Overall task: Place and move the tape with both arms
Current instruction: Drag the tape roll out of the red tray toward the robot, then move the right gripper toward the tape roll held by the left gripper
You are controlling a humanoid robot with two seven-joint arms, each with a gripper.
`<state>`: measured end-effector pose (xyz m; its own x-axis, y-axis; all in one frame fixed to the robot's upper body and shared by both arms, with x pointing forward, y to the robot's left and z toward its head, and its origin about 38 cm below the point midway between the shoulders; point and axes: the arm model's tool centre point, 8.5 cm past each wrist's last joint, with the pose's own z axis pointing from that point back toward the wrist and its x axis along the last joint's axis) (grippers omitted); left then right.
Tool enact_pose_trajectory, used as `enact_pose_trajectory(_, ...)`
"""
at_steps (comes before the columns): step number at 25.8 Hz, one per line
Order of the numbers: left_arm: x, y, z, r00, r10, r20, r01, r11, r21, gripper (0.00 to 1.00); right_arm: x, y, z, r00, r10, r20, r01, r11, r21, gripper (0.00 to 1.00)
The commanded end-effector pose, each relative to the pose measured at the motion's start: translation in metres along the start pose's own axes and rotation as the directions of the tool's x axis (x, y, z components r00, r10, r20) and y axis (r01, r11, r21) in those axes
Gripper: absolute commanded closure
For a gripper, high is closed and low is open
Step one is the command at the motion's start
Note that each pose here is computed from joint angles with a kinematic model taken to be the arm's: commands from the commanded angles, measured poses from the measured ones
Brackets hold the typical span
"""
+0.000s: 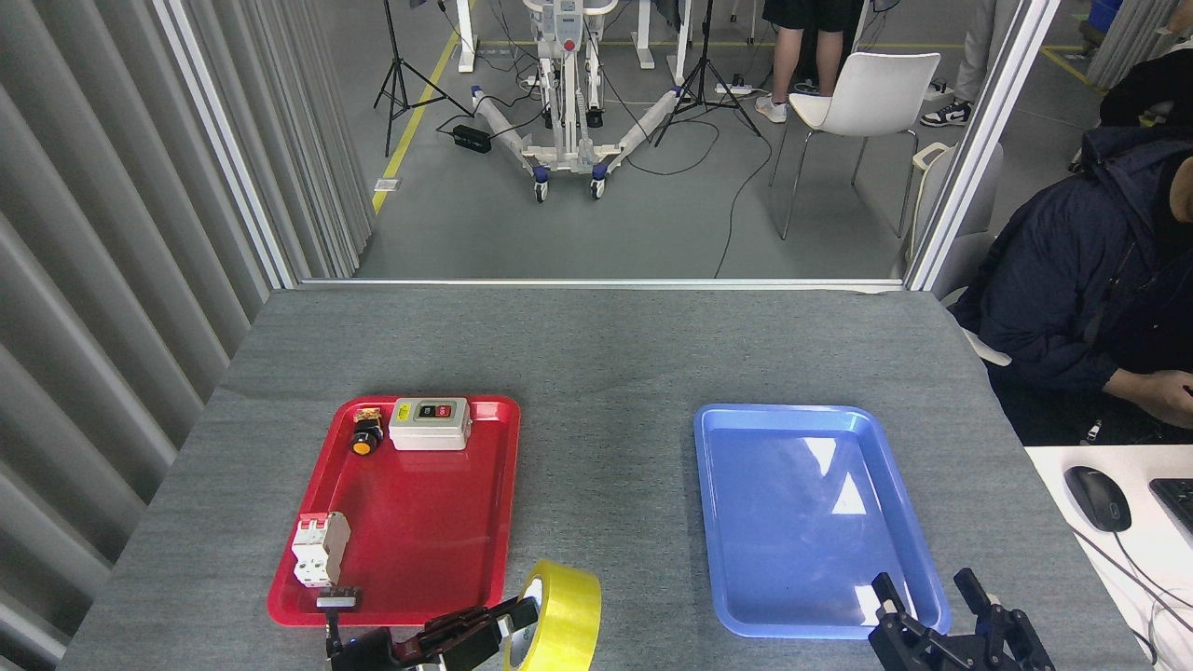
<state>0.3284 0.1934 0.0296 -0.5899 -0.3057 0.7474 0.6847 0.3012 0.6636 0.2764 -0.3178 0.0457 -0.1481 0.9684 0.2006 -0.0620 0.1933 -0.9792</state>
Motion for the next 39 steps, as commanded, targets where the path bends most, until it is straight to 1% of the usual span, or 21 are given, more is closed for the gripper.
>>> enact_pose_trajectory(1,0.016,0.005,-0.013,0.996,0.033,0.085,-0.039,0.997,0.072,1.0,-0.001,0.006,0.008,0.968,-0.229,0.104,0.217,0.97,0.111,0.0)
enact_pose_trajectory(4,0.029,-0.009,-0.021,0.989,0.068,0.132,-0.082,0.992,0.099,1.0,-0.018,-0.001,0.013,0.914,-0.381,0.137,0.36,0.919,0.159,0.0)
enact_pose_trajectory(6,0.035,-0.014,-0.028,0.986,0.074,0.153,-0.088,0.992,0.09,1.0,-0.019,-0.003,0.015,0.877,-0.449,0.174,0.42,0.89,0.18,0.0)
enact_pose_trajectory(9,0.041,-0.021,-0.036,0.98,0.086,0.178,-0.1,0.993,0.07,1.0,-0.021,-0.01,0.022,0.815,-0.517,0.261,0.452,0.85,0.272,0.0)
enact_pose_trajectory(11,0.041,-0.021,-0.037,0.979,0.09,0.185,-0.105,0.992,0.073,1.0,-0.017,-0.006,0.032,0.755,-0.589,0.289,0.479,0.796,0.37,0.0)
enact_pose_trajectory(12,0.042,-0.022,-0.038,0.978,0.095,0.188,-0.11,0.992,0.069,1.0,-0.012,-0.003,0.038,0.719,-0.62,0.314,0.481,0.77,0.42,0.0)
enact_pose_trajectory(13,0.042,-0.024,-0.039,0.977,0.099,0.188,-0.113,0.991,0.066,1.0,-0.007,-0.003,0.044,0.688,-0.635,0.351,0.466,0.757,0.458,0.0)
enact_pose_trajectory(15,0.042,-0.025,-0.043,0.975,0.106,0.194,-0.122,0.99,0.068,1.0,0.005,-0.002,0.056,0.623,-0.657,0.424,0.438,0.742,0.507,0.0)
enact_pose_trajectory(18,0.04,-0.025,-0.044,0.975,0.111,0.191,-0.126,0.99,0.068,1.0,0.008,0.002,0.06,0.614,-0.669,0.419,0.433,0.729,0.53,0.0)
enact_pose_trajectory(20,0.039,-0.024,-0.045,0.976,0.111,0.19,-0.125,0.99,0.068,1.0,0.008,0.002,0.056,0.613,-0.668,0.422,0.442,0.733,0.517,0.0)
enact_pose_trajectory(21,0.039,-0.025,-0.045,0.976,0.112,0.189,-0.127,0.99,0.067,1.0,0.01,0.0,0.05,0.61,-0.665,0.431,0.453,0.739,0.499,0.0)
enact_pose_trajectory(24,0.038,-0.025,-0.043,0.976,0.113,0.184,-0.126,0.99,0.065,1.0,0.026,-0.009,0.023,0.571,-0.663,0.484,0.542,0.747,0.385,0.0)
enact_pose_trajectory(25,0.037,-0.025,-0.043,0.977,0.114,0.182,-0.127,0.99,0.064,1.0,0.022,-0.017,0.016,0.58,-0.646,0.497,0.553,0.76,0.342,0.0)
enact_pose_trajectory(26,0.036,-0.026,-0.043,0.976,0.117,0.182,-0.13,0.989,0.064,1.0,0.014,-0.024,0.01,0.611,-0.628,0.482,0.551,0.774,0.31,0.0)
enact_pose_trajectory(28,0.035,-0.026,-0.043,0.977,0.12,0.179,-0.133,0.989,0.063,1.0,-0.005,-0.036,0.003,0.673,-0.589,0.446,0.504,0.808,0.306,0.0)
enact_pose_trajectory(30,0.036,-0.025,-0.043,0.977,0.117,0.18,-0.131,0.989,0.064,1.0,0.007,-0.032,0.0,0.663,-0.592,0.458,0.461,0.805,0.374,0.0)
enact_pose_trajectory(33,0.036,-0.022,-0.044,0.977,0.111,0.181,-0.125,0.99,0.066,1.0,0.033,-0.011,-0.003,0.661,-0.583,0.472,0.325,0.79,0.52,0.0)
enact_pose_trajectory(34,0.035,-0.021,-0.044,0.978,0.109,0.18,-0.123,0.99,0.066,1.0,0.033,-0.008,-0.002,0.664,-0.588,0.462,0.321,0.782,0.534,0.0)
enact_pose_trajectory(36,0.035,-0.021,-0.043,0.978,0.108,0.178,-0.121,0.991,0.065,1.0,0.028,-0.009,-0.001,0.663,-0.609,0.436,0.368,0.772,0.519,0.0)
enact_pose_trajectory(37,0.034,-0.02,-0.043,0.978,0.109,0.176,-0.122,0.99,0.067,1.0,0.031,-0.007,0.0,0.643,-0.632,0.432,0.402,0.759,0.512,0.0)
enact_pose_trajectory(39,0.032,-0.02,-0.043,0.979,0.11,0.172,-0.123,0.99,0.066,1.0,0.051,0.003,0.003,0.57,-0.697,0.436,0.468,0.711,0.525,0.0)
